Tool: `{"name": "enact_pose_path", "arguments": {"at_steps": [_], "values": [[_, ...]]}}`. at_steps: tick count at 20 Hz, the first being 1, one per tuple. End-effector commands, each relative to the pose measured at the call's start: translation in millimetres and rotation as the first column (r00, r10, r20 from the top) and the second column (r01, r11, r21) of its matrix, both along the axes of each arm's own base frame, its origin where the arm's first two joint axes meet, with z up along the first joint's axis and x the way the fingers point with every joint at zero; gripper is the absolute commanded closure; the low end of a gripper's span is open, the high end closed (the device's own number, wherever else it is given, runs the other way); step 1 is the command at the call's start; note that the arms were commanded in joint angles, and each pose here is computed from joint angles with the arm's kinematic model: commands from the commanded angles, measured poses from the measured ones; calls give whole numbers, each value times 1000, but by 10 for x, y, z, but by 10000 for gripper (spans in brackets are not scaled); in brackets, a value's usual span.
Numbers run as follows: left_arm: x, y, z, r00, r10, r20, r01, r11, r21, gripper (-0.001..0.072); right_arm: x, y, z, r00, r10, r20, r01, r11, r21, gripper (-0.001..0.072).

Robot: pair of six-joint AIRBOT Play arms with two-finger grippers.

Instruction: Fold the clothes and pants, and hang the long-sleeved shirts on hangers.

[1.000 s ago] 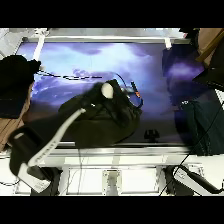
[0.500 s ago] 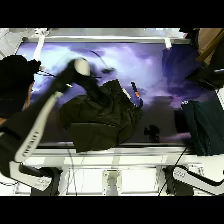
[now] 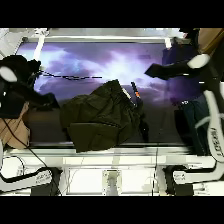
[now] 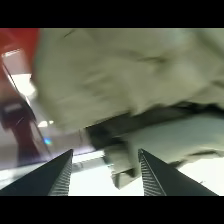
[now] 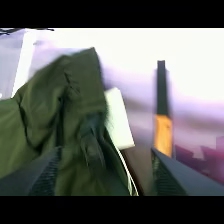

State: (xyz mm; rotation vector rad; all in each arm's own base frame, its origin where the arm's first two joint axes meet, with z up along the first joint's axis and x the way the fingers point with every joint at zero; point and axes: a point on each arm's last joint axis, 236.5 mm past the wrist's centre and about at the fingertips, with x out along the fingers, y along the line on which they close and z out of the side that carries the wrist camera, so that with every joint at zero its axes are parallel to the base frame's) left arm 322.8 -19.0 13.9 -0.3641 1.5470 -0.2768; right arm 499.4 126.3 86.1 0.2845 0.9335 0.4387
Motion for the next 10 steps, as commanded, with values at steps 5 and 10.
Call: {"name": "enact_pose_path", "arguments": {"at_steps": [5,10], "values": [[143,-77,-662,952,290,93,-269,943,-195,215,507,903,-1026,983,85,-161,-59,985,159,121],[441,-320,-667,937,304,171,-255,932,-259,215,584,1081,-1377,946,162,-280,-105,973,206,160]]}}
